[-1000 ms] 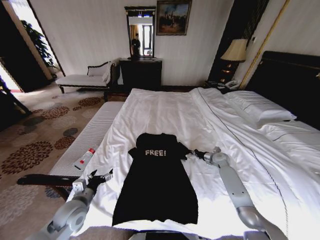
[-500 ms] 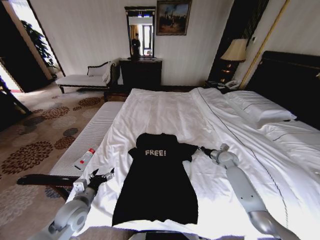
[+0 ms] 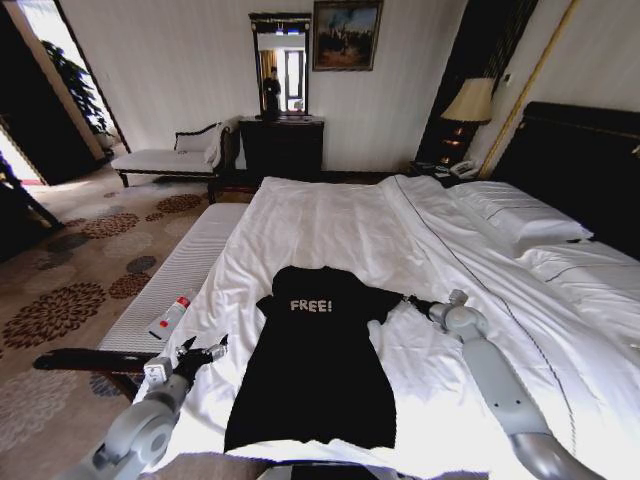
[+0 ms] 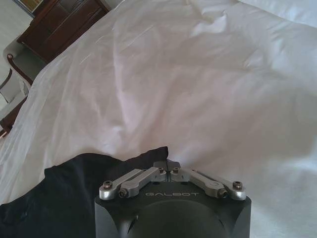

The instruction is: Fold the clothes on the bed.

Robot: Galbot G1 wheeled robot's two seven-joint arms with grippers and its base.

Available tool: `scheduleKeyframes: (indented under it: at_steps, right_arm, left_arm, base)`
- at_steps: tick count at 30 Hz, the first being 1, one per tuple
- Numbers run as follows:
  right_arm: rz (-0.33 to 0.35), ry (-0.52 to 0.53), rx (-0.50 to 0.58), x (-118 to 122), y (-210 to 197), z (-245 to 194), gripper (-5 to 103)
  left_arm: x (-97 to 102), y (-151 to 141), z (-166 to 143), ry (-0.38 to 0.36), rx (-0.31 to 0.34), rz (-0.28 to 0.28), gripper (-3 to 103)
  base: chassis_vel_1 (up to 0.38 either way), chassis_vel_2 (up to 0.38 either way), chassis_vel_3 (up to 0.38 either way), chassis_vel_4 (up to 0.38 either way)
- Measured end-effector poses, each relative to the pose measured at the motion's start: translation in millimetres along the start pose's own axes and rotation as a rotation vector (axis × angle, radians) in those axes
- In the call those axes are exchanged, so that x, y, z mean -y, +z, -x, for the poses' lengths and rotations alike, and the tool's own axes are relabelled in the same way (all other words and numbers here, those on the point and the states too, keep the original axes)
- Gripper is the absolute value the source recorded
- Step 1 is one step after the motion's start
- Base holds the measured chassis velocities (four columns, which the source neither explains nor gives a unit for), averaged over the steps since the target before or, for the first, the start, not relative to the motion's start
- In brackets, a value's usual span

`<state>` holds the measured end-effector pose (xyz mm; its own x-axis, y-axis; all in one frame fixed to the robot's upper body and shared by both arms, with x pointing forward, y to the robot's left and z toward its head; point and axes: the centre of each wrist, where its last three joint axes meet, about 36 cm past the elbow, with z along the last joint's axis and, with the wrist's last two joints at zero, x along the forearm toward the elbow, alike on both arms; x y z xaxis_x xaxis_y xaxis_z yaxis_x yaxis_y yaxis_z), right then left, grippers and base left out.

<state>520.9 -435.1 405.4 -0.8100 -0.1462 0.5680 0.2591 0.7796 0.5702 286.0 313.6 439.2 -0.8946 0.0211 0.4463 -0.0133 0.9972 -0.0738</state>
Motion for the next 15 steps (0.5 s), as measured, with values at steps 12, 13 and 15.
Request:
scheduleKeyframes:
  at_steps: [12,13,15]
  right_arm:
    - [-0.025,-0.038,-0.013,-17.2,3.3,0.5,0]
    - [-0.037,-0.052,-0.015,-24.4,4.8,1.5,0]
    - [-0.057,-0.087,-0.021,-42.1,12.4,5.2,0]
  left_arm:
    - [0.8,2.0,-2.7,-0.008,-0.001,-0.011,100]
    - [1.0,2.5,-3.4,-0.009,-0.001,-0.012,100]
    - [1.9,3.5,-5.8,-0.013,-0.002,-0.016,100]
  base:
    - [0.0,0.0,0.0,0.0]
    - [0.0,0.0,0.0,0.0]
    - [0.0,0.0,0.0,0.0]
